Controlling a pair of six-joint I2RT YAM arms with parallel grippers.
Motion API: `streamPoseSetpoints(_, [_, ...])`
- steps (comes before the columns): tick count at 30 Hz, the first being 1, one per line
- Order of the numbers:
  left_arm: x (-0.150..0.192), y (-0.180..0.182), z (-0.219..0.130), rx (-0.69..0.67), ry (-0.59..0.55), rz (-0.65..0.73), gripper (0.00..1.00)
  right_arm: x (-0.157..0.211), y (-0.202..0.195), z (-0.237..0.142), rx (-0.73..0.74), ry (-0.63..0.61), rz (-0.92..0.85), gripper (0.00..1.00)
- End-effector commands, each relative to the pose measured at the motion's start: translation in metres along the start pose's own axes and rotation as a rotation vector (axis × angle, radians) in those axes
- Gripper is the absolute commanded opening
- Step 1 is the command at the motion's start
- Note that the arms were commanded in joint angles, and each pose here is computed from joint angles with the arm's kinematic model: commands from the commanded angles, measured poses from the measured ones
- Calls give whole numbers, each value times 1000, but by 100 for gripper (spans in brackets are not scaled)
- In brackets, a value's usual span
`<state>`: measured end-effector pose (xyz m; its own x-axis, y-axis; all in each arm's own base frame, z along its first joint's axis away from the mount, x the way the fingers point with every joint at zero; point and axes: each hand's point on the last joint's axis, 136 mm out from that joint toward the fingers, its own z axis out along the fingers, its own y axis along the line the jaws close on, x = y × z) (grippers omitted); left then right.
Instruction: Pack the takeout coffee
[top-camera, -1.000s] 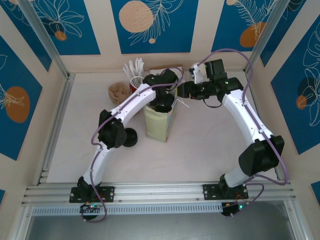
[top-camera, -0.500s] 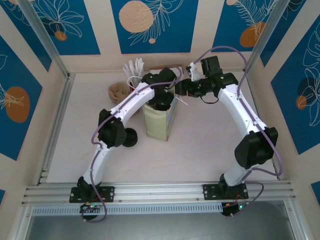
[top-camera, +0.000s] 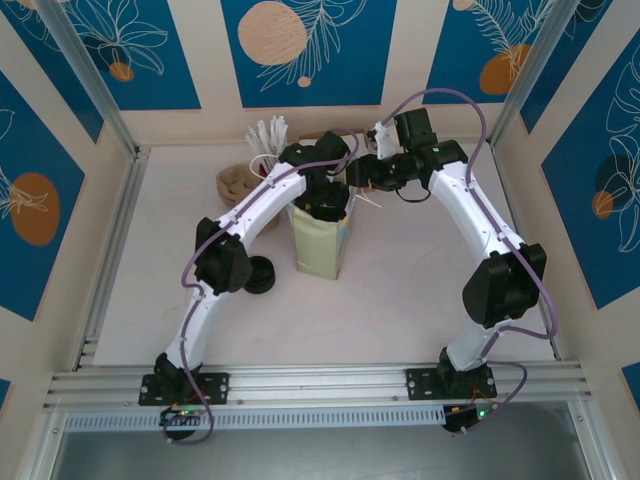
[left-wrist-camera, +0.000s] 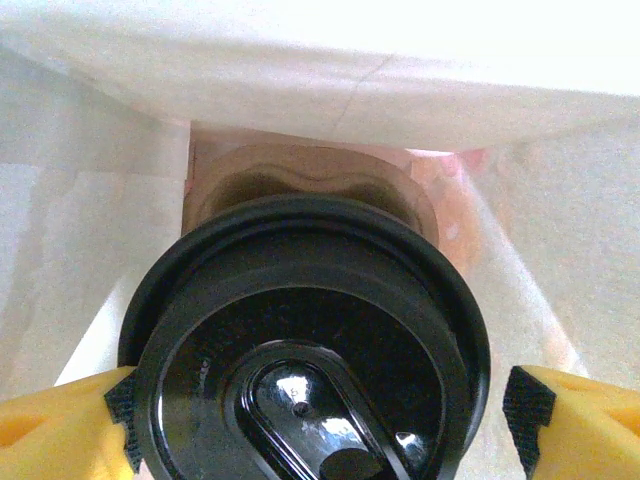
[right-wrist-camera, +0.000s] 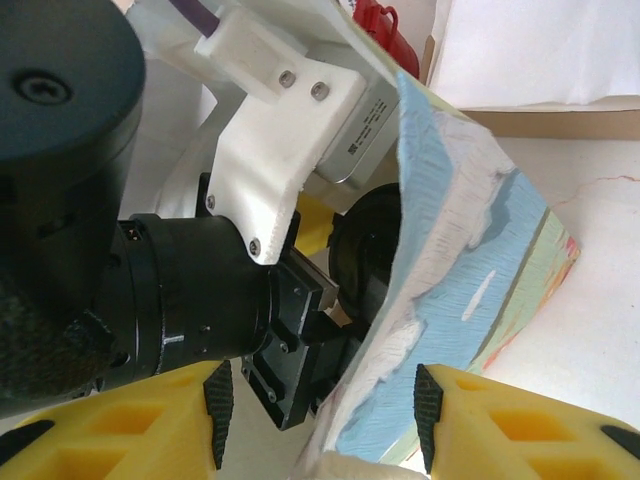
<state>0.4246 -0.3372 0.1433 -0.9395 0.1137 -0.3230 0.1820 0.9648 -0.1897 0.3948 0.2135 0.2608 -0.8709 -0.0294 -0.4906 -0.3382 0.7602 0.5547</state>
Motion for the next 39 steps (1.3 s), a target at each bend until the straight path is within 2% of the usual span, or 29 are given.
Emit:
streamPoseSetpoints(1, [-5, 2, -34, 13, -30, 0, 93, 3, -1, 1, 28, 23, -15, 52])
streamPoseSetpoints(4, [-6, 2, -46, 18, -44, -1, 94, 5, -3, 2, 44, 38, -14, 47])
streamPoseSetpoints(9, [-5, 4, -66, 21, -58, -8, 94, 7, -8, 1, 97, 51, -45, 26])
streamPoseSetpoints(14, [-3, 0, -81, 50, -63, -22, 95, 8, -15, -4, 141, 58, -63, 14])
streamPoseSetpoints(23, [1, -17, -105, 161, -61, -32, 96, 7, -10, -11, 146, 62, -74, 8])
streamPoseSetpoints(28, [2, -16, -113, 169, -63, -45, 96, 5, -4, -17, 128, 62, -62, 7])
streamPoseSetpoints(33, [4, -26, -118, 228, -56, -41, 90, 9, 2, -21, 111, 93, -39, 6])
streamPoseSetpoints(39, [2, -48, -127, 363, -68, -14, 83, 12, 8, -25, 91, 115, -6, 5])
